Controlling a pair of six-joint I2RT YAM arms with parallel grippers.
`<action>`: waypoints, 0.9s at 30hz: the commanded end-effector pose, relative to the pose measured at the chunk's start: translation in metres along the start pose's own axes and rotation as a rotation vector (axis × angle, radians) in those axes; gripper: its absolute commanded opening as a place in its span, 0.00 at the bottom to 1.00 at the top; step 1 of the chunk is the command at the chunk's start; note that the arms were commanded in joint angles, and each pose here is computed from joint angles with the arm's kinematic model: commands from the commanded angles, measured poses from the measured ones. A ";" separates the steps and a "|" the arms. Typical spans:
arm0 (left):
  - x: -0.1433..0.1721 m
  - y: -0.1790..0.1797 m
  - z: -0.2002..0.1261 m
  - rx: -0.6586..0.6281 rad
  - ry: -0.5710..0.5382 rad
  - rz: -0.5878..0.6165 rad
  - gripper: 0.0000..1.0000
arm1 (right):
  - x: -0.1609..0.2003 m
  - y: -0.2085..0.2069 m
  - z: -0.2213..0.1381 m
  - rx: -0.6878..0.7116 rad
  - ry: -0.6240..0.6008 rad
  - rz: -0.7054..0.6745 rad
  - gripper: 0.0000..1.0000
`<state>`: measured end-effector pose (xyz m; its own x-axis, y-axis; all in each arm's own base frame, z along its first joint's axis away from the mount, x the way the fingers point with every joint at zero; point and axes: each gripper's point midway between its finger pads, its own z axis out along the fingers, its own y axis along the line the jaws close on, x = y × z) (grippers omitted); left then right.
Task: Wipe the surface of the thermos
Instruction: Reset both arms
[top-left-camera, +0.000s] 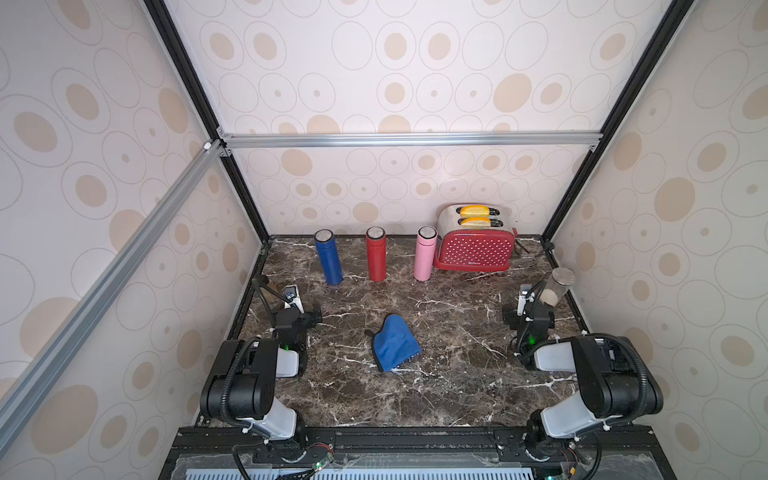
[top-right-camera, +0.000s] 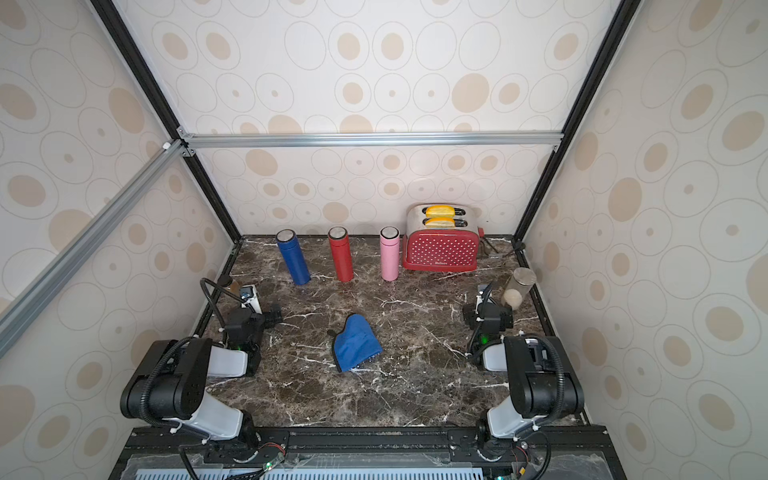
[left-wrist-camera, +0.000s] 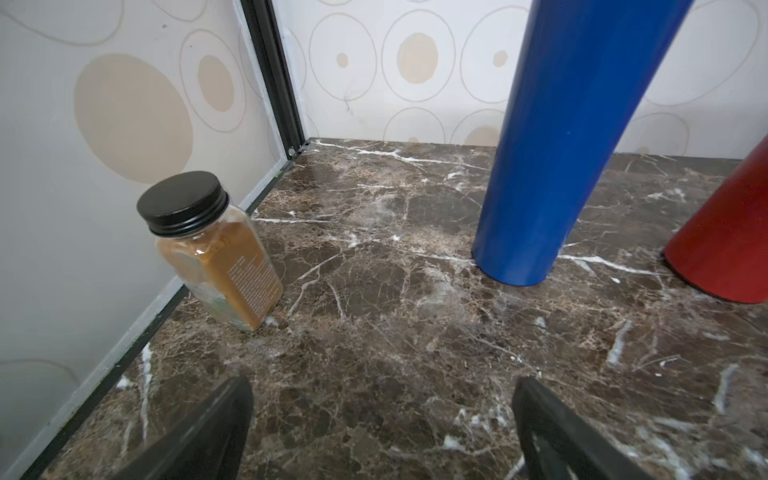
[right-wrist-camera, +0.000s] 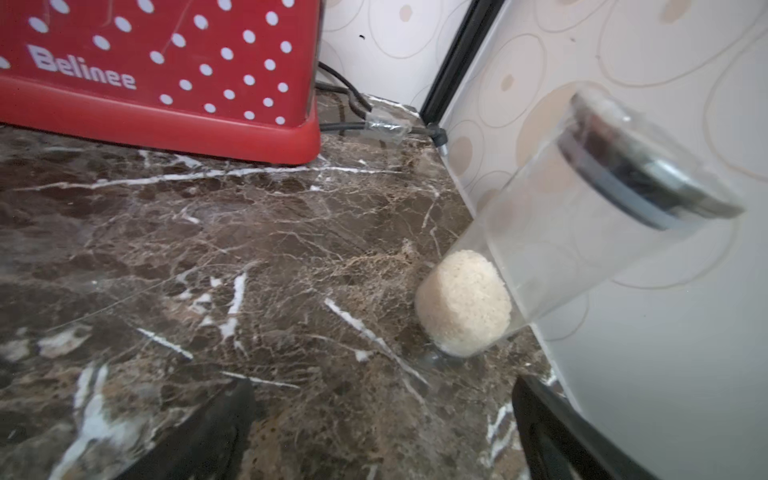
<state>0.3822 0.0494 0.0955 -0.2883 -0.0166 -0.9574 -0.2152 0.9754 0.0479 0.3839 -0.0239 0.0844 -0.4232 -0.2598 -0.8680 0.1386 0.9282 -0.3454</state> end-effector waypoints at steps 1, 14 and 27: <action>-0.008 0.003 0.003 -0.012 -0.010 0.016 0.99 | -0.009 0.003 0.003 -0.020 -0.030 0.040 1.00; -0.007 0.015 0.003 -0.091 0.004 -0.003 0.99 | -0.008 0.001 0.004 -0.035 -0.008 0.055 1.00; -0.006 -0.004 0.014 -0.009 0.063 0.053 0.99 | -0.008 -0.001 0.005 -0.019 -0.021 0.059 1.00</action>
<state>0.3866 0.0579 0.0894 -0.3507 -0.0171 -0.9363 -0.2658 0.9605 0.0820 0.3876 -0.0182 0.0839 -0.4181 -0.2201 -0.8813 0.1091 0.9510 -0.2892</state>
